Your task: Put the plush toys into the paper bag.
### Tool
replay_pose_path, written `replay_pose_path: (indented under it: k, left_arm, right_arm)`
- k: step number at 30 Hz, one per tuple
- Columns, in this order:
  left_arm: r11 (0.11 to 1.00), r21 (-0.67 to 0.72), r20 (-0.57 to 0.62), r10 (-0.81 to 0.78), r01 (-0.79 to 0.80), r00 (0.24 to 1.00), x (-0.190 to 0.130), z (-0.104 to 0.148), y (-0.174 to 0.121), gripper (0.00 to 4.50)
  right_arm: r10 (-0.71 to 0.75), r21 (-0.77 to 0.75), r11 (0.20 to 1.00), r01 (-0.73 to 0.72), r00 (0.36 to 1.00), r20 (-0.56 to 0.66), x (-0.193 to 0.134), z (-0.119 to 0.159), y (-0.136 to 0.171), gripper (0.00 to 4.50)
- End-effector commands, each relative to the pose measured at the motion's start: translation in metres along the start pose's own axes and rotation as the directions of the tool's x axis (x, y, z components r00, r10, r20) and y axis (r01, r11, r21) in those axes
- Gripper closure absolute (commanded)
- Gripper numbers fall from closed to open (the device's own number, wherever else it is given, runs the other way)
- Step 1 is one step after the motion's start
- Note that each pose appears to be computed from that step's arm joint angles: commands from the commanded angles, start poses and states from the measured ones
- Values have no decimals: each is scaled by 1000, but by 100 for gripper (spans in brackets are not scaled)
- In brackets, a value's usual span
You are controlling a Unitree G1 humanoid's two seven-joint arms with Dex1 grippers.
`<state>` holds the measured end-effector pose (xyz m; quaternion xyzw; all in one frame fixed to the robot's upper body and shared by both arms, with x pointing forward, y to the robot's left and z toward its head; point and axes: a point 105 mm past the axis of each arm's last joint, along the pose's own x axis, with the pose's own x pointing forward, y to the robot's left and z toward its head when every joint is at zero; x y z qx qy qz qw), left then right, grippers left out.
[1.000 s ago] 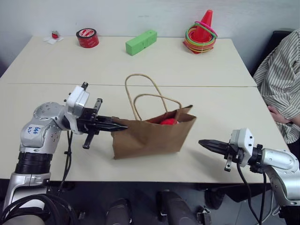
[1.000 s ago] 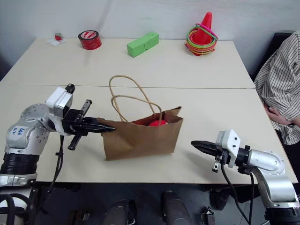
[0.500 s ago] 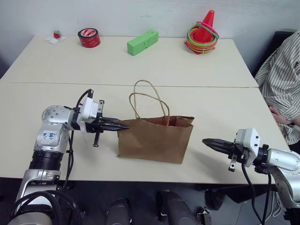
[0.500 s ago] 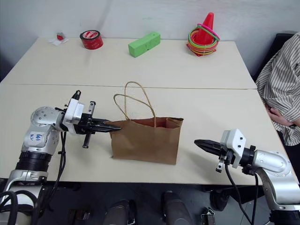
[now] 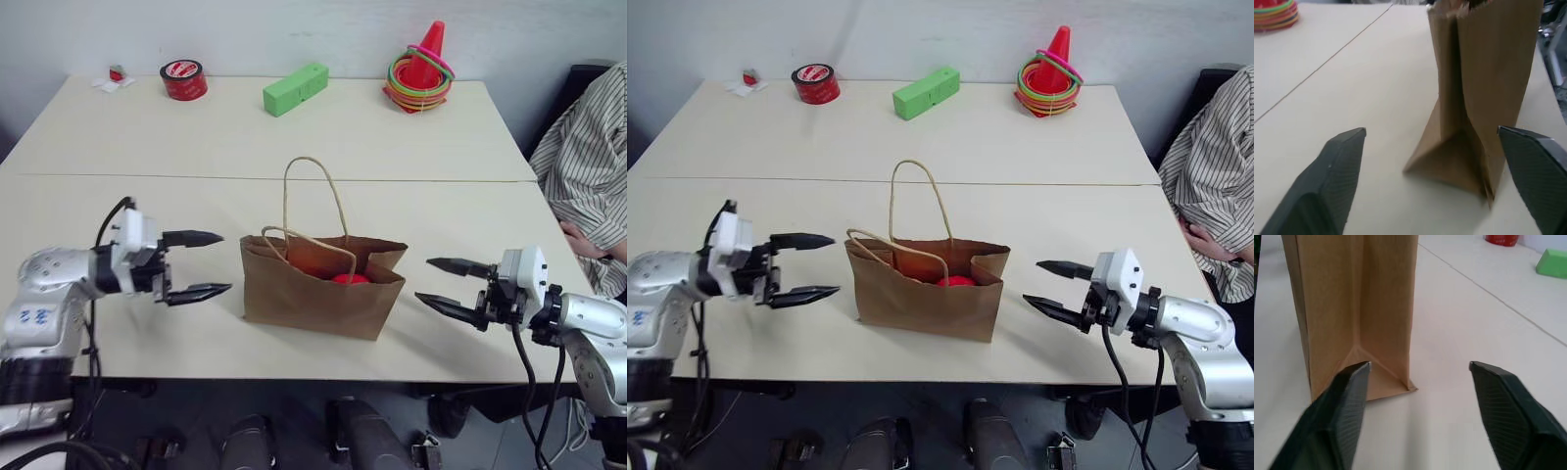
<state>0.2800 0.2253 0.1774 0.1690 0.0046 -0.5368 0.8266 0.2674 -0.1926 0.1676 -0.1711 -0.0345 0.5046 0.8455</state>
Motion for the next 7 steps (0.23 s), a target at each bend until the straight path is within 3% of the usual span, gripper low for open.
replay_pose_path:
  k: [1,7]
  left_arm:
    - [986,72,-53,157,-153,986,-29,3,5,0]
    - [952,58,-139,306,-301,942,-66,-15,-11,0]
  right_arm:
    - [12,-99,995,-13,1000,-10,-11,18,-10,4]
    - [35,-144,989,-44,997,-61,-23,17,-21,4]
